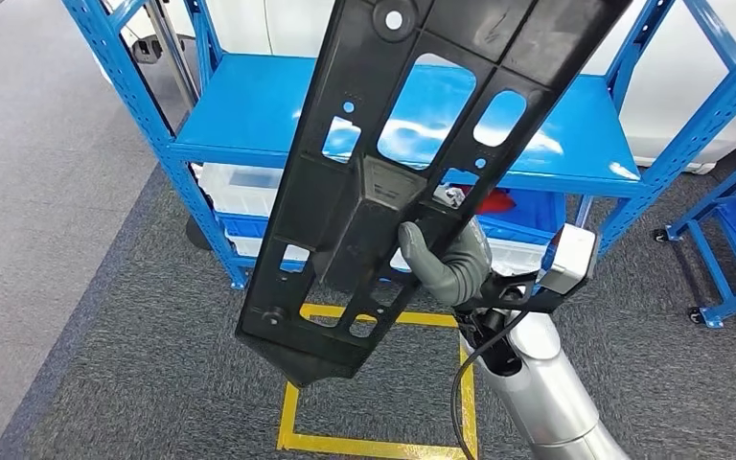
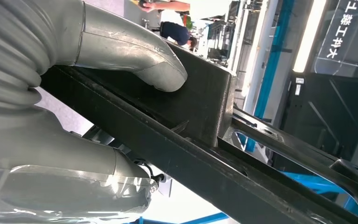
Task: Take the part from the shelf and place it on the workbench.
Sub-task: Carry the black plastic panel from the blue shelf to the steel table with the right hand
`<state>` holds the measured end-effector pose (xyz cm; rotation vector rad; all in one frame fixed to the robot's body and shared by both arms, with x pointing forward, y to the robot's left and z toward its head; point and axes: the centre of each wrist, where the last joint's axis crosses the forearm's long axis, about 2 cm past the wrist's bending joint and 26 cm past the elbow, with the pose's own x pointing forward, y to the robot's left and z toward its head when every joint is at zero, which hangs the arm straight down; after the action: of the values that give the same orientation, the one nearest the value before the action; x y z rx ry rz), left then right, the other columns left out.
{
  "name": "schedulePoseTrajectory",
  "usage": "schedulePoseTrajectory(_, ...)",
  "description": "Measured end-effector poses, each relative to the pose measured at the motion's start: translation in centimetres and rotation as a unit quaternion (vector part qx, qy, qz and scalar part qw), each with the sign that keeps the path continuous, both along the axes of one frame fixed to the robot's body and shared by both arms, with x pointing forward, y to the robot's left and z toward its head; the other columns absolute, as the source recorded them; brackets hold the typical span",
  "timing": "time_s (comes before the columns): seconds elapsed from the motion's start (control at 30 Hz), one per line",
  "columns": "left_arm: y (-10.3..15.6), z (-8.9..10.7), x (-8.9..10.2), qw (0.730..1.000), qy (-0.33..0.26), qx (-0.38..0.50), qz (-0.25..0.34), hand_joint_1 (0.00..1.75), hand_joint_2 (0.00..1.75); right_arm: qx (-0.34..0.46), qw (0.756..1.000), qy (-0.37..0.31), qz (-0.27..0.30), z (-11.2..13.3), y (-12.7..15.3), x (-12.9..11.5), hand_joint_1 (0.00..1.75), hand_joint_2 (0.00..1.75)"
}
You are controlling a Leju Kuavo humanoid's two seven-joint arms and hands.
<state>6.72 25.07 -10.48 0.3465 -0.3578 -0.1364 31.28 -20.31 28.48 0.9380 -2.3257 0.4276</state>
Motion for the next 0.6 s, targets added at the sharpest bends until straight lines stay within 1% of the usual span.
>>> schedulePoseTrajectory(0.6, 0.2, 0.04, 0.37, 1.0, -0.006, 0.0, -0.001, 0.0, 1.75, 0.002, 1.0, -0.005, 0.004, 0.31, 0.1, 0.1, 1.75, 1.75)
